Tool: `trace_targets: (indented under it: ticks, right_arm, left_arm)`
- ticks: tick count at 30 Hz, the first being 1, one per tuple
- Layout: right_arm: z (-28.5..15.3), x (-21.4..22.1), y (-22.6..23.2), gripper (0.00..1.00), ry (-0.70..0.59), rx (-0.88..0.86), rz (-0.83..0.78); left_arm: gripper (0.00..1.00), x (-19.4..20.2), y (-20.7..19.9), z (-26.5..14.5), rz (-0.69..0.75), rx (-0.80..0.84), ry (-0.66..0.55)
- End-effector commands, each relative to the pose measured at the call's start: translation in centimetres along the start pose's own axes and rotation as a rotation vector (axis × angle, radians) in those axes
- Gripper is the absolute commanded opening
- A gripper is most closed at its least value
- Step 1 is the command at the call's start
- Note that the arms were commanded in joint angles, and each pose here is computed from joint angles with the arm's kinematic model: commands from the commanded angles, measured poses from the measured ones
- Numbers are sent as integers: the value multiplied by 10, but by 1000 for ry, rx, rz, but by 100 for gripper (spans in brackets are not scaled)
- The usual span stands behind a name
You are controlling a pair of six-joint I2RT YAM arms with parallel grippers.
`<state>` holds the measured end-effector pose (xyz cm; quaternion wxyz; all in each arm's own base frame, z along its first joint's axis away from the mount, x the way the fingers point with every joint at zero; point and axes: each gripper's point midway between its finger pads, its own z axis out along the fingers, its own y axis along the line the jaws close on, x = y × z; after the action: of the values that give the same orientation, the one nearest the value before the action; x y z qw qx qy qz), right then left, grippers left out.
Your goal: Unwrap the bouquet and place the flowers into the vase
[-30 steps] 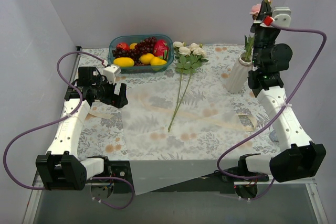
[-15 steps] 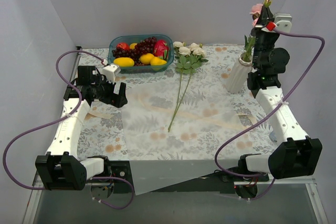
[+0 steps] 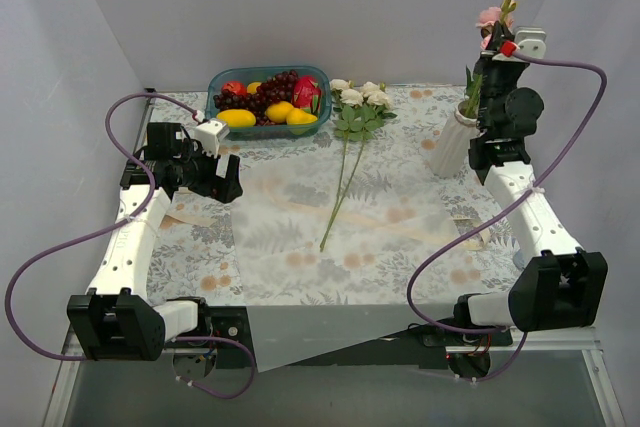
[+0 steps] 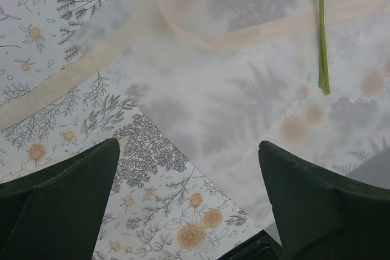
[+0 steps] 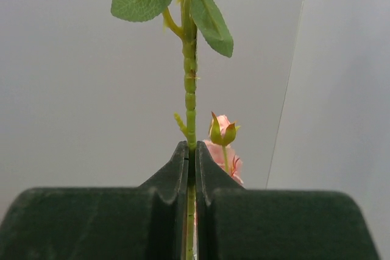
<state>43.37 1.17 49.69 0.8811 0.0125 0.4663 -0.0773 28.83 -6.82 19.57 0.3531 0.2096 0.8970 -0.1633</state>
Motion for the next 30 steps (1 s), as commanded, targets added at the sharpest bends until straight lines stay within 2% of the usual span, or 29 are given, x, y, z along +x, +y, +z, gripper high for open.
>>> trace_targets:
  ticks: [1,6,7,10,17,20,23,25,26,27,29,30]
  right_arm:
    - [-2,8,-12,18,40,71,21]
    - [-3,13,-11,32,124,73,55]
    - [-1,14,-13,40,138,80,55]
    - [3,26,-14,50,220,104,58]
    - [-6,21,-12,53,193,98,111]
    - [-14,8,-14,58,175,97,150]
    - [-23,-9,5,60,159,4,216]
    - [-30,-17,33,62,172,-58,223]
    - [-34,-18,43,64,197,-87,177]
    - [-39,-14,53,67,223,-97,158]
    - [-59,-8,95,87,287,-191,155]
    - [-66,-3,105,92,319,-209,169]
  left_arm:
    - [98,-12,1,-8,11,-9,-28]
    - [98,-12,1,-9,15,-12,-29]
    - [98,-12,1,-9,15,-11,-30]
    - [98,-12,0,-9,15,-8,-31]
    - [98,-11,0,-12,24,-15,-34]
    - [98,-9,-1,-10,18,-11,-30]
    - [98,-9,-1,-10,18,-10,-32]
    - [98,-10,-1,-10,20,-9,-33]
    - [98,-10,-1,-10,17,-9,-33]
    - [98,-10,-1,-10,15,-6,-31]
    - [98,-12,-1,-10,16,-5,-39]
    - [98,-12,-1,-9,12,-4,-38]
